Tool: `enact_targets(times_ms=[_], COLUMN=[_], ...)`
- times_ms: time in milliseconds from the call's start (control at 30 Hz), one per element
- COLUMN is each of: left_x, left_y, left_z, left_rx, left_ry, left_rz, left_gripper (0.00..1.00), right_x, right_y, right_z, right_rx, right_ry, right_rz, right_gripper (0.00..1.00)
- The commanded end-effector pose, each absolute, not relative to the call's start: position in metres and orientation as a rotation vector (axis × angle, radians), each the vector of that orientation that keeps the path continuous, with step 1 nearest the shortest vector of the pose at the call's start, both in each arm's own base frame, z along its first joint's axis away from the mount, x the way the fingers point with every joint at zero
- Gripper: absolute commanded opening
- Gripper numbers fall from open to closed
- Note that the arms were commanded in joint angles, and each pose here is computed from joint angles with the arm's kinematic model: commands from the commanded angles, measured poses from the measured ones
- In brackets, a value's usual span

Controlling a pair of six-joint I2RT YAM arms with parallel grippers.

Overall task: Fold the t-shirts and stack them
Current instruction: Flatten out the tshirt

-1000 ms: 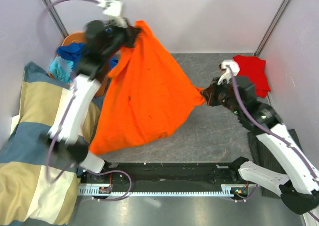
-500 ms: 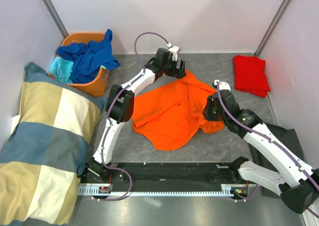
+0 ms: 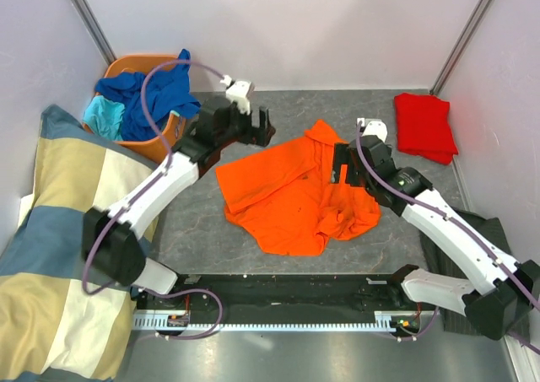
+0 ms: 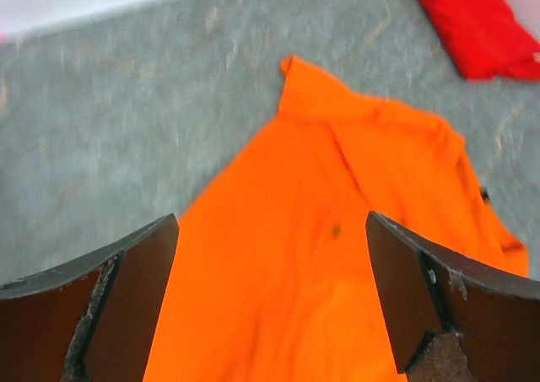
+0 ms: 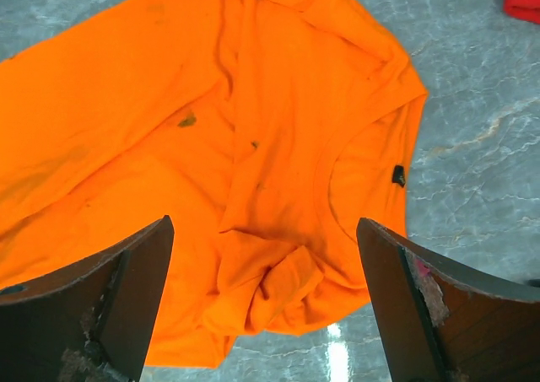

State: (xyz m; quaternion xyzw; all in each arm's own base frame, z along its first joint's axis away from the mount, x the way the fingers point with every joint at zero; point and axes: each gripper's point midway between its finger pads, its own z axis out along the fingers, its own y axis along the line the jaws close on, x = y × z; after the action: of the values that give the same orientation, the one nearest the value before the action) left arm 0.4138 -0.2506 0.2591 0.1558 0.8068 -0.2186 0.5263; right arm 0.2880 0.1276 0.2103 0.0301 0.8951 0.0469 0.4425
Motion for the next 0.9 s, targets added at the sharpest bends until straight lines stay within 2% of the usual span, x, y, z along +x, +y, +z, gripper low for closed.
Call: enact_targets(times_ms=[0, 133, 233, 467, 867], left_x=[0.354, 0.318, 0.315, 0.339, 0.384], left_y=[-0.221, -0.206, -0.192, -0.200, -0.227], left_z=[0.179, 0.143, 0.121, 0.102, 0.053], left_rx=[0.284, 0.187, 0.062, -0.013, 0.015], left_ry=[2.145, 2.233, 2.280, 2.301, 2.396], left_rz=[-0.503, -0.499, -0.439, -0.407, -0.355], left_gripper=[1.00, 1.00, 1.00, 1.00, 1.00], right_x=[0.305, 0.318, 0.337, 0.402, 0.438], right_y=[0.124, 0.126, 0.129, 0.152, 0.171], right_z=[0.211, 0.202, 0.195, 0.129, 0.045], right_rx=[0.078, 0.088, 0.073, 0.096, 0.079], right_ry=[2.188, 2.169, 2.154, 2.271, 2.430], right_rz=[0.033, 0.008, -0.015, 0.133, 0.260], right_gripper=[0.98, 0.98, 0.98, 0.98, 0.98])
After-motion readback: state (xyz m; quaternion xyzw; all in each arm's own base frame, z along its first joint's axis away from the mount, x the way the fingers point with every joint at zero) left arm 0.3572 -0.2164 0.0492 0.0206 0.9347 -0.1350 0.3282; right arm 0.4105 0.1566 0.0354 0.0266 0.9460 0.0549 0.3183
